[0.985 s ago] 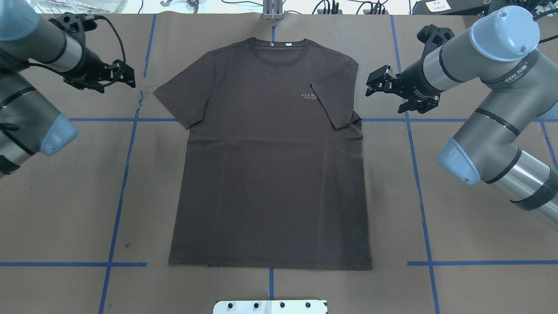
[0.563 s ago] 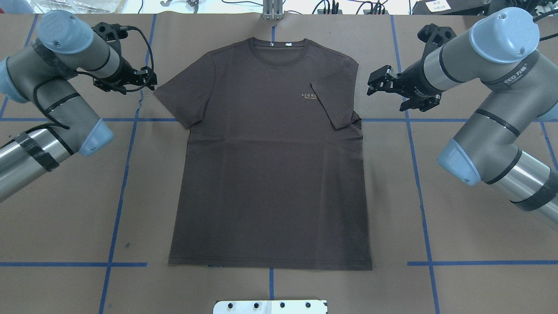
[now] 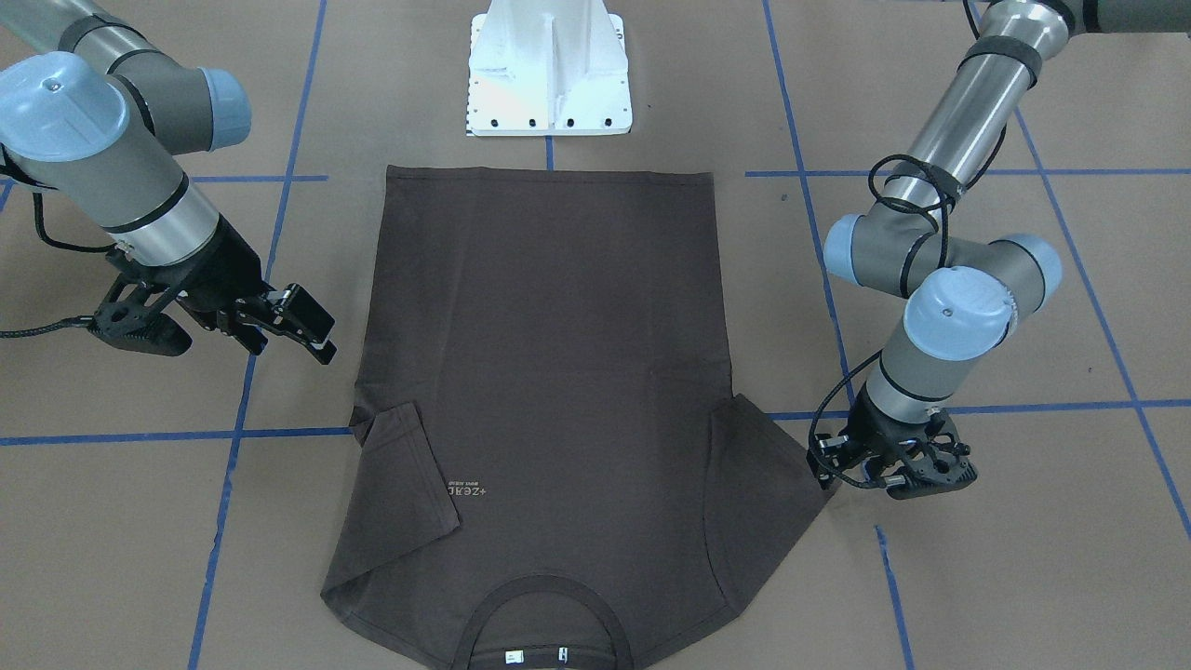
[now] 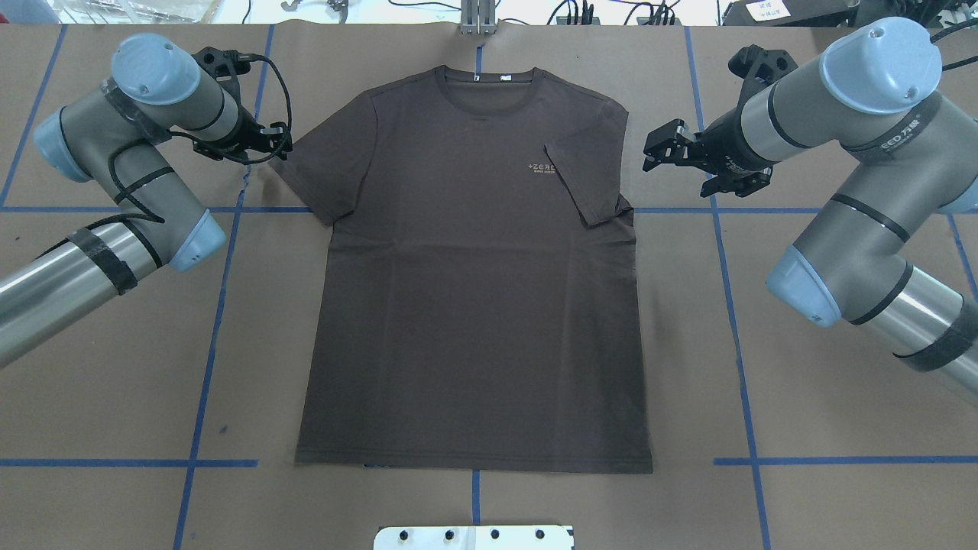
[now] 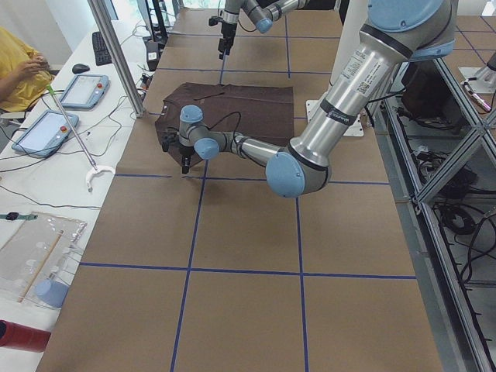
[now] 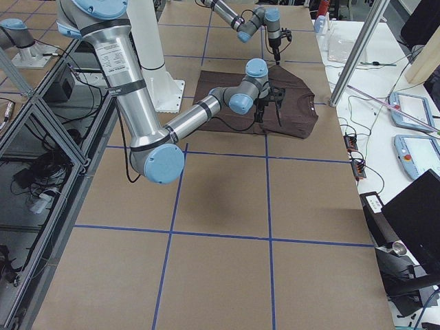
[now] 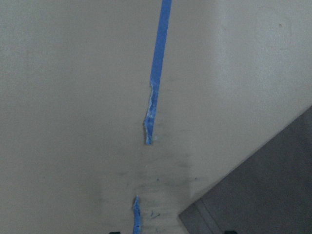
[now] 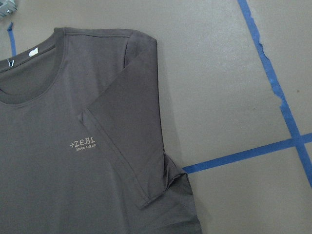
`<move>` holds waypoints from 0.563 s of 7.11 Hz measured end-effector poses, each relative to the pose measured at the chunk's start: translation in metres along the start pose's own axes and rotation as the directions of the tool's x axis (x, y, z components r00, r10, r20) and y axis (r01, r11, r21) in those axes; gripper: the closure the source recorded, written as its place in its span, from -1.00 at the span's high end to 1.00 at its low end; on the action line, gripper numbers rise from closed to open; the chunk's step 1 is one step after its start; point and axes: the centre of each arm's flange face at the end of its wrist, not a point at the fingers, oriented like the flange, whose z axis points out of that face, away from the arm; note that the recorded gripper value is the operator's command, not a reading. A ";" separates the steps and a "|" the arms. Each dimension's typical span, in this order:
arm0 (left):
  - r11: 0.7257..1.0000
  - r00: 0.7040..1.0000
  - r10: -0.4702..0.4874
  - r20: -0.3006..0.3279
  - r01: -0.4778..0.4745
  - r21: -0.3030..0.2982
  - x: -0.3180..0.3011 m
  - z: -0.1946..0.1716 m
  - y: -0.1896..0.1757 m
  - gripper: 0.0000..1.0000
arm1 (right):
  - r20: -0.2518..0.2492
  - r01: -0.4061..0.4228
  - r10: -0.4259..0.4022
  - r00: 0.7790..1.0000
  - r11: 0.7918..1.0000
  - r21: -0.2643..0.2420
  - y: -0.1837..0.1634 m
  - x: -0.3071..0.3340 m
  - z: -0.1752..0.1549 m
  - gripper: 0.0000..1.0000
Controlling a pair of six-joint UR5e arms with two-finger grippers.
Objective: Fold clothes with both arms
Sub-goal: 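Move the left gripper to the sleeve nearest it and grasp it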
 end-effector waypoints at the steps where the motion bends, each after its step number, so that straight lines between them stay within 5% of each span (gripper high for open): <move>1: 1.000 1.000 0.003 -0.001 -0.003 -0.001 0.002 0.002 0.001 0.18 | -0.003 0.004 -0.004 1.000 1.000 -0.001 0.000 0.001 0.001 1.00; 4: 1.000 1.000 0.010 -0.007 -0.010 -0.004 0.010 0.004 0.003 0.11 | -0.006 0.015 -0.015 1.000 1.000 -0.002 -0.001 0.003 0.003 1.00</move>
